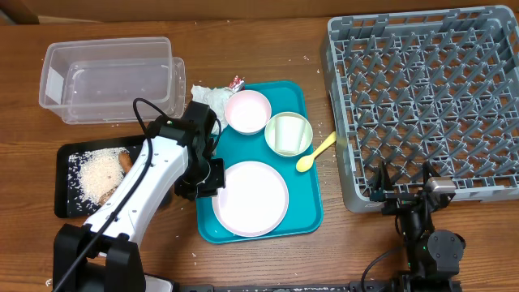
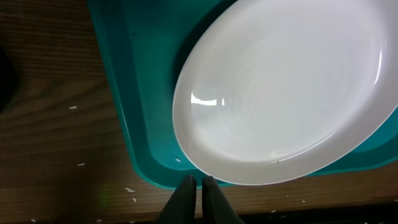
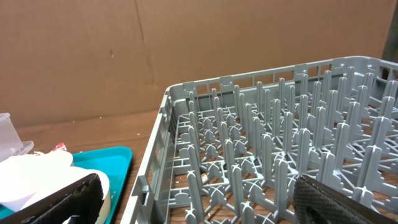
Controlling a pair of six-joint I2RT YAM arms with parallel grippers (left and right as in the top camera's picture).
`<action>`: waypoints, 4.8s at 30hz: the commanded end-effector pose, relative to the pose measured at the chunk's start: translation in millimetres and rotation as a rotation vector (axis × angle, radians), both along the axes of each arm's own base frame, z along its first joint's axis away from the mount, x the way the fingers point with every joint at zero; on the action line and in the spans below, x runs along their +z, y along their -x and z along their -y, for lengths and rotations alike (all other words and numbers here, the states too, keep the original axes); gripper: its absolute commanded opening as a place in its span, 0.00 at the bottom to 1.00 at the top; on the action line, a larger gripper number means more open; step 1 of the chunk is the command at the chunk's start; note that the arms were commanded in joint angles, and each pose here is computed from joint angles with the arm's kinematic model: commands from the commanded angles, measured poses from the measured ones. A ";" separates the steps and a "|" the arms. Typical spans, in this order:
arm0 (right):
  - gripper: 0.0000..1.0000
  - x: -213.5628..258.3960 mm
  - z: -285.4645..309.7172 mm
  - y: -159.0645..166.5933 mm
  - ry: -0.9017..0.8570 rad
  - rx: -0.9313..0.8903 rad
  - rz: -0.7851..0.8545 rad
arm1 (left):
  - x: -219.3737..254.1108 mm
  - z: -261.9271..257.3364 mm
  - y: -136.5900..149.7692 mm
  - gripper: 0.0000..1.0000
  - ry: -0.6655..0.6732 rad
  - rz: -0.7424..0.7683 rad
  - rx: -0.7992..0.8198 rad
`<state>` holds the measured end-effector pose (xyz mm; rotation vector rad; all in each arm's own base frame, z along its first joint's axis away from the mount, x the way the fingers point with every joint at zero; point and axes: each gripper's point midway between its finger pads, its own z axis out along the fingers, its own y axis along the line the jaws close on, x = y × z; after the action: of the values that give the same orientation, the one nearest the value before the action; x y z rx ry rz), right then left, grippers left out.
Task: Sort waste into correct bins and load items into the dishwasher
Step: 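Move the left gripper up to the crumpled tissue by the pink bowl, then close the left gripper on the tissue and lift it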
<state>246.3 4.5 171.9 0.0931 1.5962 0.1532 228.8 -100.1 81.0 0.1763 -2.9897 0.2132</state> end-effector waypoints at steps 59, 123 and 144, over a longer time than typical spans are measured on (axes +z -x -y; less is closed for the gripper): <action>1.00 -1.2 -0.1 0.0 0.004 0.001 0.006 | 29.9 -18.2 -230.9 0.65 -0.347 0.516 0.208; 1.00 -1.3 -0.1 0.0 0.004 0.001 0.006 | 14.2 -4.6 -231.4 0.05 -0.279 0.454 0.137; 1.00 -1.2 -0.1 0.0 0.004 0.001 0.006 | 147.6 -32.8 -224.5 0.04 -0.334 0.725 0.249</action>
<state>246.3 4.6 171.8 0.0928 1.5966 0.1535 451.3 -89.0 200.1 0.4874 -3.6350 -0.1132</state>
